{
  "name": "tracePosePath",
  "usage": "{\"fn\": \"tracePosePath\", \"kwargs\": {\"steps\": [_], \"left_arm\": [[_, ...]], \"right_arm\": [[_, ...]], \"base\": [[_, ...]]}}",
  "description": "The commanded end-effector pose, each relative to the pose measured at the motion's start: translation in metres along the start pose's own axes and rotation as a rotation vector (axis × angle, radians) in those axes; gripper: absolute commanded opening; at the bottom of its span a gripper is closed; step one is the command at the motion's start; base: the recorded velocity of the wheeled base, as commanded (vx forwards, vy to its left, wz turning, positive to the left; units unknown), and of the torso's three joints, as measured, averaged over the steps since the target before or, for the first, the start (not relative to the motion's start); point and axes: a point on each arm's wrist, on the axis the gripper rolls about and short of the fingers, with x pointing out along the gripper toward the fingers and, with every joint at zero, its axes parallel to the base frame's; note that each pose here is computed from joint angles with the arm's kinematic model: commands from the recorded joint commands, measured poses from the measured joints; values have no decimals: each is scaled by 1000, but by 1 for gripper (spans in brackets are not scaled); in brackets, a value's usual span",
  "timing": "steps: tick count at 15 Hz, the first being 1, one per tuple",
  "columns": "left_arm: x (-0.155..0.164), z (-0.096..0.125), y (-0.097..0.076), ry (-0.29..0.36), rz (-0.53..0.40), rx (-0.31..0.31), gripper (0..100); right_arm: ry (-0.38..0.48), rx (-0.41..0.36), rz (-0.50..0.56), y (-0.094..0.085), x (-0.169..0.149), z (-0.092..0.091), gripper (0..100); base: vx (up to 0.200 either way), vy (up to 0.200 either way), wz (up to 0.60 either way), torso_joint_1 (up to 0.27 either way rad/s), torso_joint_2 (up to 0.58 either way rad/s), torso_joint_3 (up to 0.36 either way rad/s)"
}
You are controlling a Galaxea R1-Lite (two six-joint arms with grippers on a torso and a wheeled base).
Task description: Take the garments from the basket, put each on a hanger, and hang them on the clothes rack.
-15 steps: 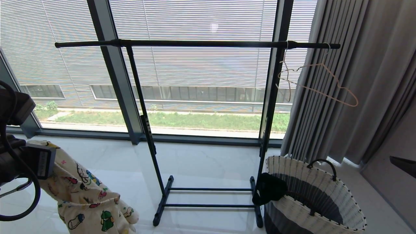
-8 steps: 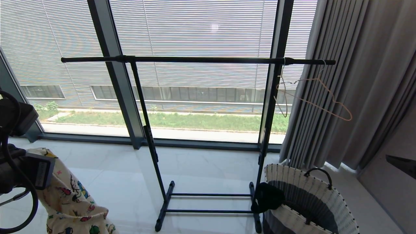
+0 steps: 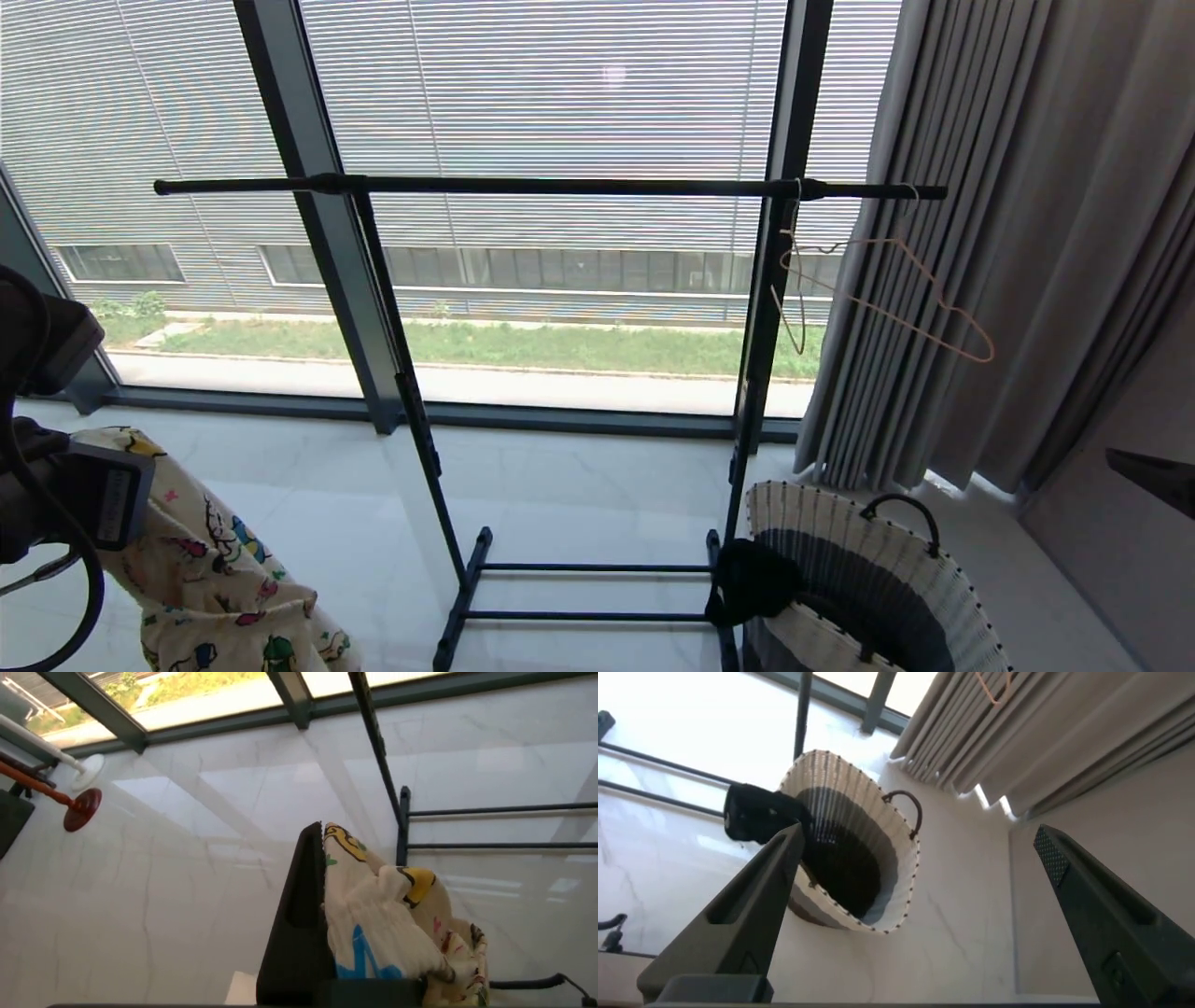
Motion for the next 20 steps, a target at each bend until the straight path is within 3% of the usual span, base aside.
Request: {"fn": "tracePosePath", "kwargs": {"steps": [1, 4, 17, 20], "left_arm": [[-2, -2, 0, 0, 2, -1, 0], [-2, -4, 0, 4, 1, 1, 0], [0, -4, 3, 16, 20, -7, 0], [1, -4, 2, 18, 16, -5, 0]], "right_arm": [[-3, 0, 0, 0, 0, 1, 100], [-1, -3, 2, 0, 1, 1, 100], [-39, -25, 47, -2, 36, 11, 100], [-43, 4, 72, -16, 45, 14, 100]], "base": [[0, -200, 0, 12, 2, -2], [133, -200, 0, 1, 1, 2], [200, 0, 0, 3, 1, 1], [200, 0, 0, 1, 4, 4]]}}
